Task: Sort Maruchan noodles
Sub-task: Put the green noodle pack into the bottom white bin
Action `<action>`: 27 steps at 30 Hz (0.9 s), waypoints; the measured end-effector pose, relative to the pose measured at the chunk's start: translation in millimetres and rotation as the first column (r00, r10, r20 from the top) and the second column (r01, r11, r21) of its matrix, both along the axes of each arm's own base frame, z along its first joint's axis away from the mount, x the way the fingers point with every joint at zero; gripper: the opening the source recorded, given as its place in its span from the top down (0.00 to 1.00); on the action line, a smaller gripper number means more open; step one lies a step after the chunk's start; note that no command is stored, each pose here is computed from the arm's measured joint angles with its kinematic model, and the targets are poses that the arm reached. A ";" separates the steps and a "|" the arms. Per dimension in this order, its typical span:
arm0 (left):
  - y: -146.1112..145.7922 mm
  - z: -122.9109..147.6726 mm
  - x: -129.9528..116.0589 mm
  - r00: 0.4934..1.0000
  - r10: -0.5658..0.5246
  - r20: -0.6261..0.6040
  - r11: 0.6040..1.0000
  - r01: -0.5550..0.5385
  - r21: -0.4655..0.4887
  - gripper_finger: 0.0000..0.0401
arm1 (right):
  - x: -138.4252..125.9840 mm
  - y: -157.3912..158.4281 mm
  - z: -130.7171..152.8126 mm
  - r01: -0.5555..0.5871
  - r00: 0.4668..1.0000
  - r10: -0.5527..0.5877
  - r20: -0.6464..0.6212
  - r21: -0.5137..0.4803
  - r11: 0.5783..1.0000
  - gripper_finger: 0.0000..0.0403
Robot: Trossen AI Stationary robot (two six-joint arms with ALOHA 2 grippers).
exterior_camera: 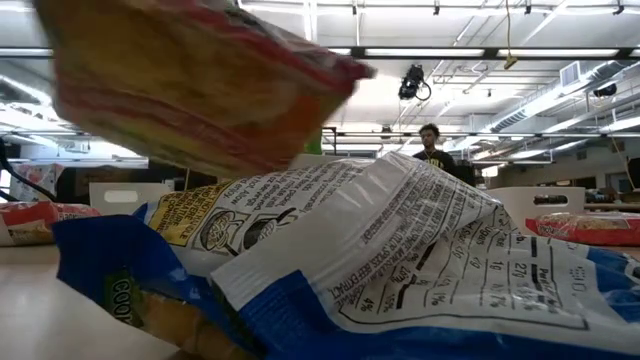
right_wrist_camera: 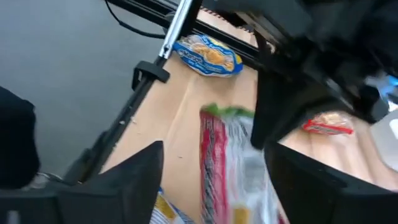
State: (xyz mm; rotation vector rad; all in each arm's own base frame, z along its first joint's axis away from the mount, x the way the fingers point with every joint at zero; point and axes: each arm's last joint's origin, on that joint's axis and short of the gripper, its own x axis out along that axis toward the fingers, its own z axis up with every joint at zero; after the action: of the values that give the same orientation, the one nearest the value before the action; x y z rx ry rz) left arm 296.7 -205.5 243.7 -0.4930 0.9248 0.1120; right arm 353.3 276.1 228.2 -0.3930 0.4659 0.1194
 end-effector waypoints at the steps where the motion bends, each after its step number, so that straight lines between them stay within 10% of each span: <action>1: 3.2 -0.7 2.9 1.000 0.001 -0.001 1.000 -0.001 -0.002 0.98 | -0.3 -0.9 -0.7 0.013 1.000 -0.013 0.000 -0.024 1.000 0.25; 18: 8.7 5.3 9.4 0.997 -0.057 0.057 0.998 0.055 0.030 0.98 | -35.1 -3.9 -19.3 0.257 0.958 -0.286 -0.017 -0.386 0.886 0.27; 27: -8.3 64.1 -28.1 0.915 -0.116 0.386 0.973 0.026 0.231 0.98 | -82.5 -15.9 -40.9 0.488 0.844 -0.531 -0.077 -0.299 0.820 0.29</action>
State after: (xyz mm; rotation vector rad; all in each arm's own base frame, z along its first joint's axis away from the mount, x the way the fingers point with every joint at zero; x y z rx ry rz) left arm 268.6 -213.8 307.7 -0.2579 0.5200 0.0440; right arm 270.9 260.2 187.3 -0.5143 0.7360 -0.4489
